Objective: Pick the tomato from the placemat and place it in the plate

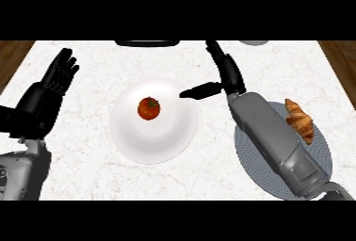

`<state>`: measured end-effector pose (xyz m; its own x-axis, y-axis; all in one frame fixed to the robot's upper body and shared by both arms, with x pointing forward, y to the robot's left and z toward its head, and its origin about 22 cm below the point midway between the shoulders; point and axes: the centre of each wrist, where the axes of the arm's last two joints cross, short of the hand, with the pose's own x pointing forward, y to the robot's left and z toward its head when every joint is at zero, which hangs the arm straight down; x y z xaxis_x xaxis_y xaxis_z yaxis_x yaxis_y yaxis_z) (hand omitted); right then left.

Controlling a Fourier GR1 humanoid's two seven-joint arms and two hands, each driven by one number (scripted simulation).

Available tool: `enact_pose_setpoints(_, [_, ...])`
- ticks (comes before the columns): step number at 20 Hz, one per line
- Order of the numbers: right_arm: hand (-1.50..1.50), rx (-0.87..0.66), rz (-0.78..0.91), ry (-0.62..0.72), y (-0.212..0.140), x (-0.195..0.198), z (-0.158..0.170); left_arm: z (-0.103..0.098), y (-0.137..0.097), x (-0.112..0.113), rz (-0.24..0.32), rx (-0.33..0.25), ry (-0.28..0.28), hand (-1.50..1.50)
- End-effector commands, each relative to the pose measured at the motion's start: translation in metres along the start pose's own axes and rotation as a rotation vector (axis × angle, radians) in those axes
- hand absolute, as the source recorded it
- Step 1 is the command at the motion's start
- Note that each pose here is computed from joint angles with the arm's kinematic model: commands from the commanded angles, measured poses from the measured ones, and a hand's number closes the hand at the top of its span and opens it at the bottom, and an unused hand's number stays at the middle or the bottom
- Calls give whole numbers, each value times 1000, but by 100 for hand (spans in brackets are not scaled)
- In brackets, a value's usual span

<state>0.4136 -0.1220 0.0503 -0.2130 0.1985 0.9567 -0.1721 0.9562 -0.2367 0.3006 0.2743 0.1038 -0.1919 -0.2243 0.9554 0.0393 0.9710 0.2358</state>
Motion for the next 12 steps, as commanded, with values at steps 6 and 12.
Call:
enact_pose_setpoints(6, [-150,7,15,-30,-88,-39,22,15,6,4,-12,1,-2,0])
enact_pose_setpoints(12, [-150,46,35,-32,-139,-33,29,-6,4,-18,-19,3,-3,0])
